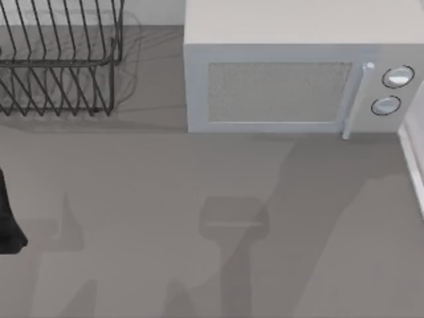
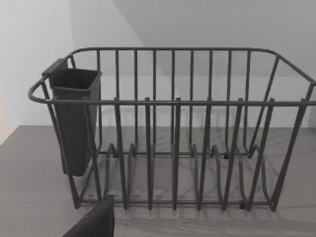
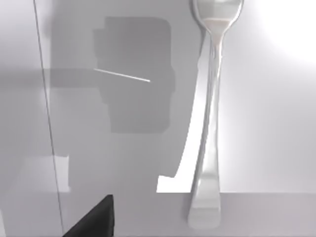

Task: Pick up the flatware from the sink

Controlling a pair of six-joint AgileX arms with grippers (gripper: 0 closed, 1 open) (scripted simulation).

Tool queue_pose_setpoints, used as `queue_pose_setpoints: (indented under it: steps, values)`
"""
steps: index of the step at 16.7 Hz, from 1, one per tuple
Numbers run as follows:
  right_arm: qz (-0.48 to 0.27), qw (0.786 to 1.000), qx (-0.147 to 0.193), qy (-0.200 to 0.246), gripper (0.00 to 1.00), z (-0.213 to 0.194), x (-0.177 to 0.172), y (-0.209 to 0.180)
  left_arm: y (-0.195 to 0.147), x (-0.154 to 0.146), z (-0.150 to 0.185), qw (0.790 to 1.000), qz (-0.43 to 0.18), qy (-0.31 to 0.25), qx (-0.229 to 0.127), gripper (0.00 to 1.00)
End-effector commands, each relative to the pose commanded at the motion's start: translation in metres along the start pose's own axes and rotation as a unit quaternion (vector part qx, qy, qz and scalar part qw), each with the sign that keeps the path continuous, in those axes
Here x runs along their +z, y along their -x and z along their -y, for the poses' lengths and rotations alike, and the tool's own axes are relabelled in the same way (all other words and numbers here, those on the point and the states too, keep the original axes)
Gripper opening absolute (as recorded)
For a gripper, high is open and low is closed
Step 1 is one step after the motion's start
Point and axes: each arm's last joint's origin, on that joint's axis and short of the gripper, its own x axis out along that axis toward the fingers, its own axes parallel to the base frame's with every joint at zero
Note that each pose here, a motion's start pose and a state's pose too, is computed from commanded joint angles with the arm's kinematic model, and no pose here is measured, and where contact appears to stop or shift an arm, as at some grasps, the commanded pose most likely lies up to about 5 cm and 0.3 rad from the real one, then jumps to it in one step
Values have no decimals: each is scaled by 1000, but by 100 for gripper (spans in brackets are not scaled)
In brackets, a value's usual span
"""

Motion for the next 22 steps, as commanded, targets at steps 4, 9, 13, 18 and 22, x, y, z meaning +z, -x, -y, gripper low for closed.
queue_pose_setpoints:
  steps: [4,9,13,18,22]
  values:
    - [-4,1000,1,0,100,1,3,-27,0,0,0,1000,0,0,0,100]
    - [9,1000,-2,-2,100,3,7,-108,0,0,0,1000,0,0,0,100]
    - [0,1000,0,-2,100,2,0,-147,0,0,0,1000,0,0,0,100]
    - [0,1000,0,-2,85,2,0,-148,0,0,0,1000,0,0,0,100]
    - [0,1000,0,-2,55,2,0,-148,0,0,0,1000,0,0,0,100]
